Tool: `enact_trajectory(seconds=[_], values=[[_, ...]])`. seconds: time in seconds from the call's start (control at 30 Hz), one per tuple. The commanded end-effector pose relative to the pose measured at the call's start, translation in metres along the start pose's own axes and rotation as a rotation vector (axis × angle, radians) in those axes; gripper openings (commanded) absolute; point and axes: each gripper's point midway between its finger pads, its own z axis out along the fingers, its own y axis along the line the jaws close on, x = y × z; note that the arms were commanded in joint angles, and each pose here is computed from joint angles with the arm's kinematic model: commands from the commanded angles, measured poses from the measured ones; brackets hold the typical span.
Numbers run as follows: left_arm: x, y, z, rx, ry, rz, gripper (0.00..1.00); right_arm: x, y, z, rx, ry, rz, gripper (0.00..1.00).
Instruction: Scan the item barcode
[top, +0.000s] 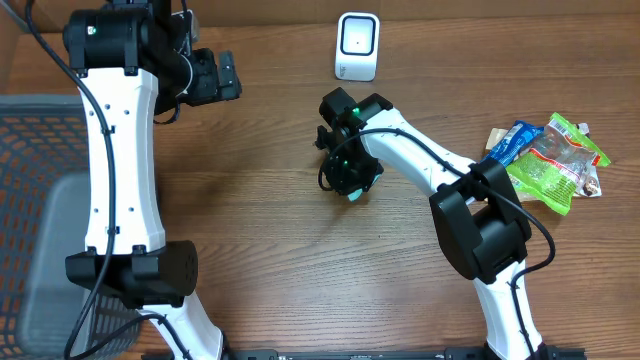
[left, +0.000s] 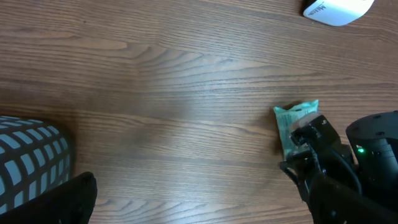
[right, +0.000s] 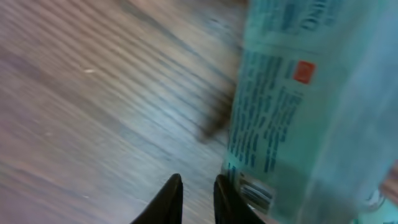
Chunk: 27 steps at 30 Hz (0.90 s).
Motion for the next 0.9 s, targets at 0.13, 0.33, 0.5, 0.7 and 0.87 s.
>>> enact_trajectory(seconds=[0.13, 0.33, 0.5, 0.7, 0.87], values=[[-0.002, -0.001, -0.003, 0.0, -0.013, -0.011, 1.0, -0.01, -0.069, -0.011, 0.28, -0.05, 0.038, 0.22], [-0.002, -0.001, -0.003, 0.0, -0.013, -0.011, 1.0, -0.039, -0.137, -0.035, 0.46, -0.198, 0.13, 0.21], [-0.002, -0.002, -0.003, 0.001, -0.012, -0.008, 1.0, -0.064, -0.154, -0.052, 0.362, -0.335, 0.257, 0.27], [-0.003, 0.004, -0.004, -0.004, -0.014, -0.022, 1.0, -0.086, -0.087, -0.075, -0.177, -0.378, 0.302, 0.44], [-0.003, 0.004, -0.003, -0.004, -0.013, -0.022, 1.0, -0.094, -0.058, -0.079, -0.323, -0.377, 0.364, 0.13]])
